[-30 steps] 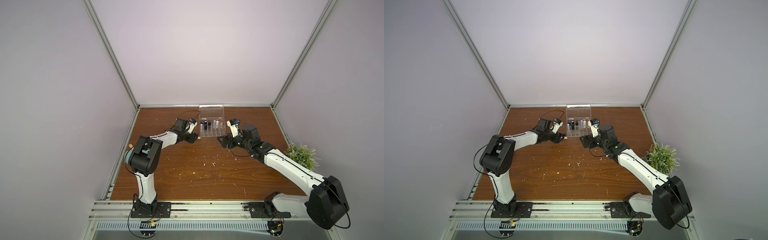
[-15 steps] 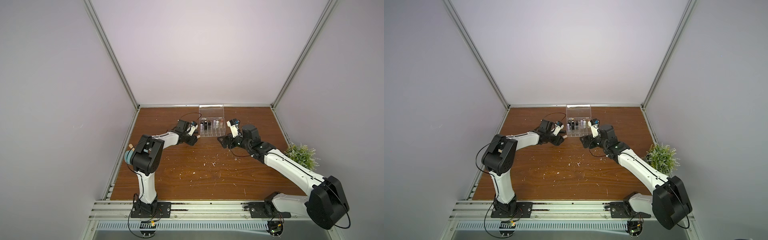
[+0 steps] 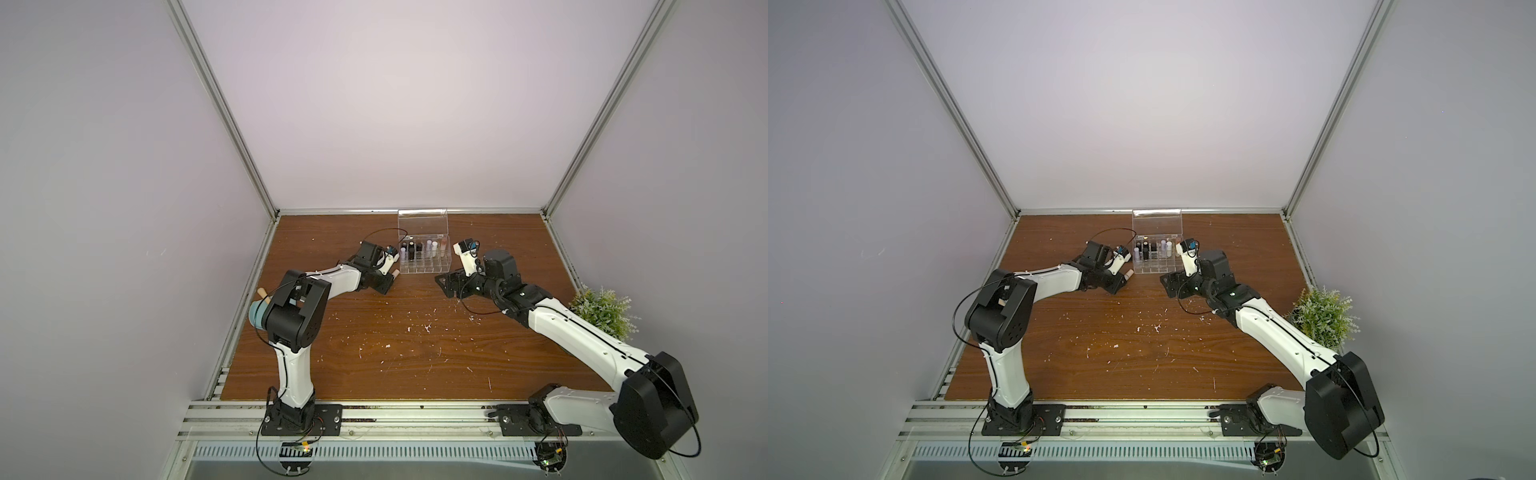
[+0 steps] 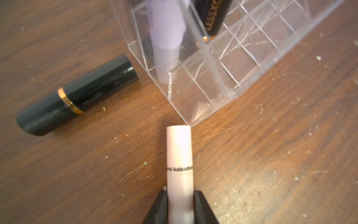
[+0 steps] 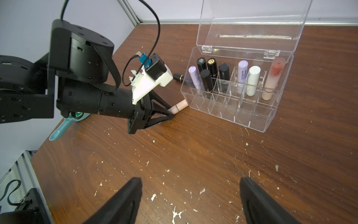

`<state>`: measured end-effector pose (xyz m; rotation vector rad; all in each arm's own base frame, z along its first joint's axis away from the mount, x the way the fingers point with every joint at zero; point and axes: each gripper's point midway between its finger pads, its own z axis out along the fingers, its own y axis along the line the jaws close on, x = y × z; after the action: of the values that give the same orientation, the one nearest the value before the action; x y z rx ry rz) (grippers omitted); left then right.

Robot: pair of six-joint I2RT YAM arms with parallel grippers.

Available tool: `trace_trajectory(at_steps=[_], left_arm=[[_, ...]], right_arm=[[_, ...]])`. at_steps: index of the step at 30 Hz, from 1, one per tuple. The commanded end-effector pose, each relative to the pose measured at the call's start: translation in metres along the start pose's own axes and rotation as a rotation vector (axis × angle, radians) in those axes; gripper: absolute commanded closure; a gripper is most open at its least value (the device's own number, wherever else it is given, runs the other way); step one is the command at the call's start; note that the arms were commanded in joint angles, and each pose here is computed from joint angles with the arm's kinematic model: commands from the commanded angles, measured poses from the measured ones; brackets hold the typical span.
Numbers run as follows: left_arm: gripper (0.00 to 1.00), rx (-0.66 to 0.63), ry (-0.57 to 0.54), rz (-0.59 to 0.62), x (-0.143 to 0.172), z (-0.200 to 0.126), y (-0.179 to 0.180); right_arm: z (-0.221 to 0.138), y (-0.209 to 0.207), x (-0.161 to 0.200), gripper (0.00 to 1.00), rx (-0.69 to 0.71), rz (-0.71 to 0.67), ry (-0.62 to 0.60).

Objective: Arrange the lipsticks in the organizer
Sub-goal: Pick up the lipstick at the center of the board.

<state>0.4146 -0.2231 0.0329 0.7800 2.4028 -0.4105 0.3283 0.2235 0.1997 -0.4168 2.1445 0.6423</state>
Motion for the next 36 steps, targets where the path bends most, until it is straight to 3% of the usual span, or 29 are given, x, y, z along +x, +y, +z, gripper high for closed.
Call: trace_trajectory(at_steps=[1,13,18,26,31,36], left_arm=[[0.76,-0.011,0.005,-0.003,0.004,-0.009,-0.004],[0.81,0.038,-0.284,-0.021,-0.045,-0.088,-0.026],[0.82,0.214,-0.416,-0.024,-0.066,-0.124,-0.059],[0.82,0.638,-0.520,0.026,-0.079,-0.173,-0.124],[0.82,0.765,-0.599,0.054,-0.084,-0.204,-0.142],[0.82,0.795,-0.631,0.069,-0.087,-0.218,-0.147]], right_arm=[[-0.011,0.008,-0.012,0.14,-0.031,-0.019,-0.037],[-0.011,0.015,-0.026,0.14,-0.061,-0.026,-0.058],[-0.014,0.035,-0.047,0.13,-0.168,-0.022,-0.088],[-0.029,0.074,-0.085,0.01,-0.374,-0.014,-0.151],[-0.030,0.085,-0.095,0.01,-0.445,-0.002,-0.162],[-0.027,0.086,-0.094,0.07,-0.461,0.007,-0.156]])
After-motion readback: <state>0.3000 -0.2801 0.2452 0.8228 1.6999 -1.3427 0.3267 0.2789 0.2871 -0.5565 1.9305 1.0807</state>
